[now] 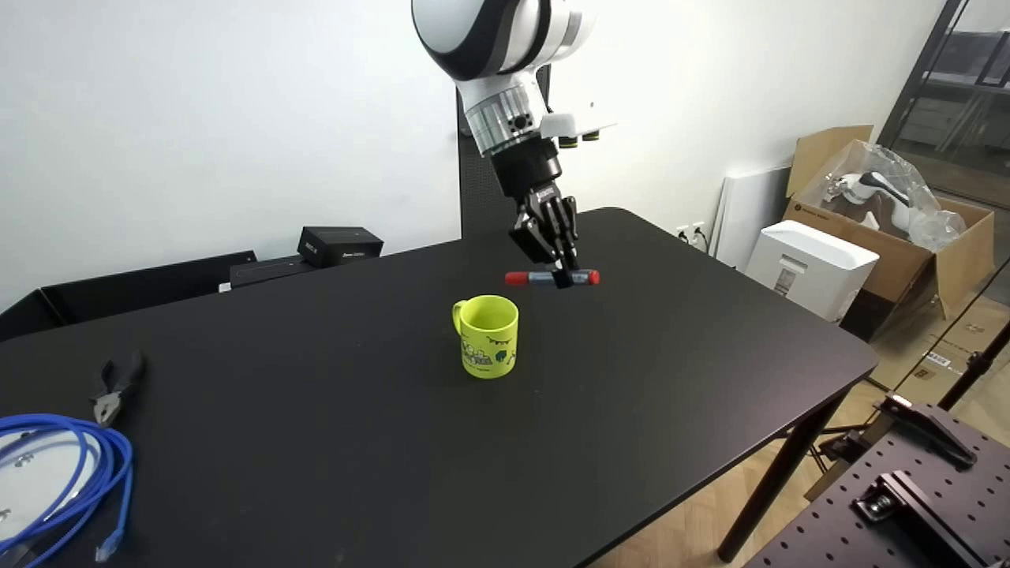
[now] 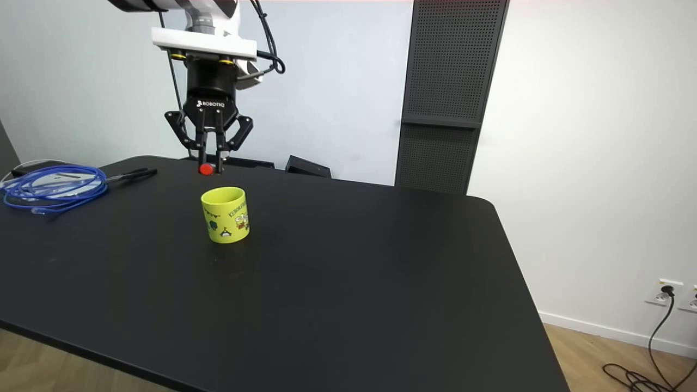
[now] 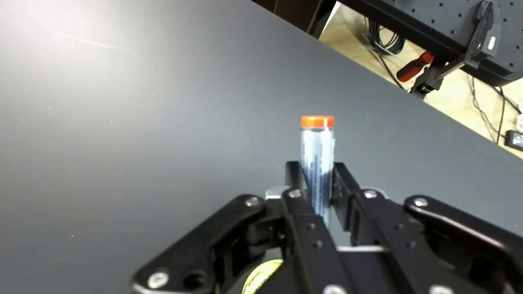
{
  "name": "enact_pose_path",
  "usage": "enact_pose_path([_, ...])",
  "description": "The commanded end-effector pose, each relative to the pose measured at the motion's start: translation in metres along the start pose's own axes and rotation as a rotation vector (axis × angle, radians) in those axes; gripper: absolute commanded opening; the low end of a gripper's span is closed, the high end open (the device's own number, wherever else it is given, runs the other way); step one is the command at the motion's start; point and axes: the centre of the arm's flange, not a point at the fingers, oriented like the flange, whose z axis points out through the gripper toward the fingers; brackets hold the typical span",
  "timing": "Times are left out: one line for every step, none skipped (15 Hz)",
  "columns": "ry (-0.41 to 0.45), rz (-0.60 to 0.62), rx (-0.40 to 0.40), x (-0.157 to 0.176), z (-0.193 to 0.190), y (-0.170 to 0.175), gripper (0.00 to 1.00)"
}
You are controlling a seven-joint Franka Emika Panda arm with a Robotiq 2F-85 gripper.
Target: Put the marker into the mug
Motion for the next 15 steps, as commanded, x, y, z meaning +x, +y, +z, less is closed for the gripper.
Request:
enact_pose_path([-0.043, 0.024, 0.038, 0.024, -0.013, 0.01, 0.05])
enact_pose_path([-0.052, 0.028, 0.046, 0.029, -0.013, 0.013, 0.05])
enact_pose_path([-0.058, 0.034, 0.054, 0.035, -0.012, 0.016, 0.05])
enact_pose_path([-0.065, 0.039, 0.063, 0.041, -0.011, 0.02, 0.05])
enact_pose_path([-0.074, 0.04, 0.071, 0.047, -0.01, 0.023, 0.05])
enact_pose_path([-0.08, 0.044, 0.079, 0.053, -0.009, 0.027, 0.05])
enact_pose_path([-0.09, 0.045, 0.095, 0.06, -0.009, 0.03, 0.05])
enact_pose_path([-0.102, 0.046, 0.109, 0.066, -0.008, 0.033, 0.05])
enact_pose_path([-0.115, 0.046, 0.124, 0.071, -0.007, 0.034, 0.05])
enact_pose_path([-0.129, 0.048, 0.135, 0.076, -0.005, 0.034, 0.05])
enact_pose_path([-0.143, 0.049, 0.143, 0.081, -0.004, 0.034, 0.05])
enact_pose_path([-0.154, 0.05, 0.152, 0.085, -0.003, 0.034, 0.05])
enact_pose_path([-0.166, 0.05, 0.156, 0.089, -0.002, 0.034, 0.05])
enact_pose_path([-0.177, 0.051, 0.16, 0.093, -0.001, 0.034, 0.05])
enact_pose_path([-0.185, 0.051, 0.162, 0.096, 0.0, 0.034, 0.05])
